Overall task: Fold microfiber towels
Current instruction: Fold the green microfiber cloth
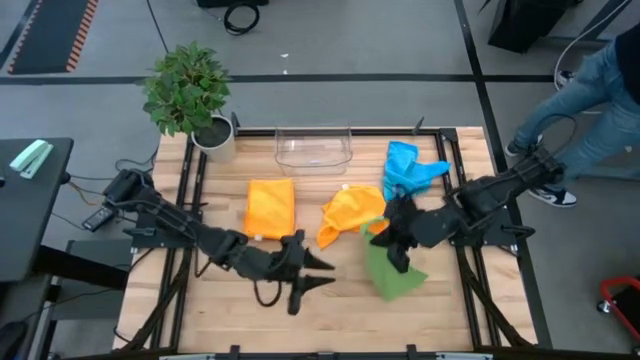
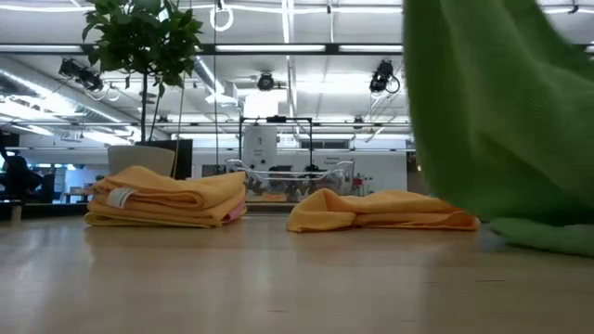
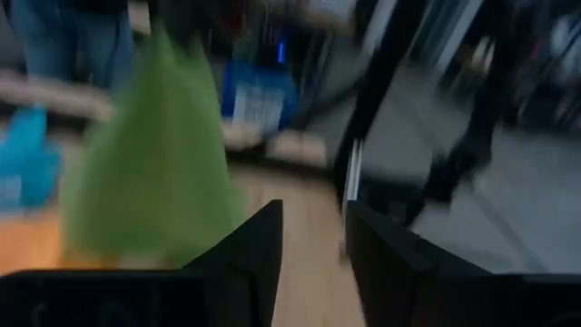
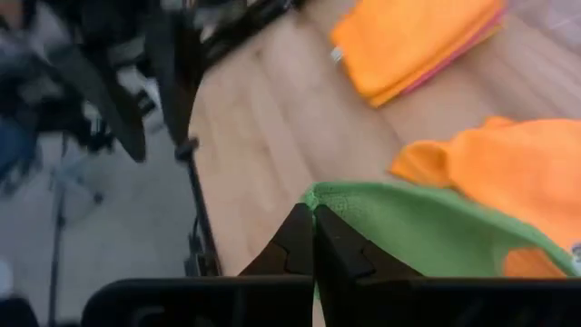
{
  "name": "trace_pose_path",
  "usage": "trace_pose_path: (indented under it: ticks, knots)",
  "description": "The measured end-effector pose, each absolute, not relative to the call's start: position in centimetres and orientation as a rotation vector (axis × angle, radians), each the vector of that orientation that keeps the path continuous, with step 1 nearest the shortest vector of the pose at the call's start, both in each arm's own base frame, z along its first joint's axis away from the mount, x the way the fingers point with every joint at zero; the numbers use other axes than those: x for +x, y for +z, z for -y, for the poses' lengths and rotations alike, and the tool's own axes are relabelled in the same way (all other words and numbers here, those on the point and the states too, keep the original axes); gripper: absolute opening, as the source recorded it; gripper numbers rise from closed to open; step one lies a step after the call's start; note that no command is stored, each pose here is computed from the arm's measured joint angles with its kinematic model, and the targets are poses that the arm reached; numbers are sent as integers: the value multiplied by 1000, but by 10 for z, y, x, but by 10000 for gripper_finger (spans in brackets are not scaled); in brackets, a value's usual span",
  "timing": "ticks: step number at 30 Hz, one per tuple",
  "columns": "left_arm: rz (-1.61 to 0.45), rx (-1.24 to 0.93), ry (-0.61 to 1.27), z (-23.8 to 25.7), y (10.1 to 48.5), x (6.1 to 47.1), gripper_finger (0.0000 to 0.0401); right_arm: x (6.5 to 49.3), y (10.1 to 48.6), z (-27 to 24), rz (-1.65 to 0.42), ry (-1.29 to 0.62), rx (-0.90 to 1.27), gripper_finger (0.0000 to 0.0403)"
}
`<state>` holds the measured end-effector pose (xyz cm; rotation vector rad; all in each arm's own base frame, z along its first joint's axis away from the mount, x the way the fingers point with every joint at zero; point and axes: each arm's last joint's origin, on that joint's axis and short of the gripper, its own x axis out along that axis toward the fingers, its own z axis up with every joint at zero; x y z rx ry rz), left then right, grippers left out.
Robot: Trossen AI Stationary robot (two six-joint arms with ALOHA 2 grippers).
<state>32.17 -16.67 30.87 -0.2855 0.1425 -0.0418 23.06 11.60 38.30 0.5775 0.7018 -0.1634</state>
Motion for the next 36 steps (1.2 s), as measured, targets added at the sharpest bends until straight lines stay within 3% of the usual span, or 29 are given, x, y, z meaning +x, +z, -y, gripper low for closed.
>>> trace_pose_path:
  ticks: [9,14,23,36]
  knots:
    - [-38,-149,-31,152,324,345,217,267,358,-150,-925,51,482,2]
    - [-92,-178,-141,150,306,359,255,266,358,-159,-929,112,480,2]
    - [-156,-202,-147,156,265,382,240,258,372,-150,-864,93,499,2]
    - [-514,-13,-114,155,208,382,234,250,381,-142,-842,94,499,2]
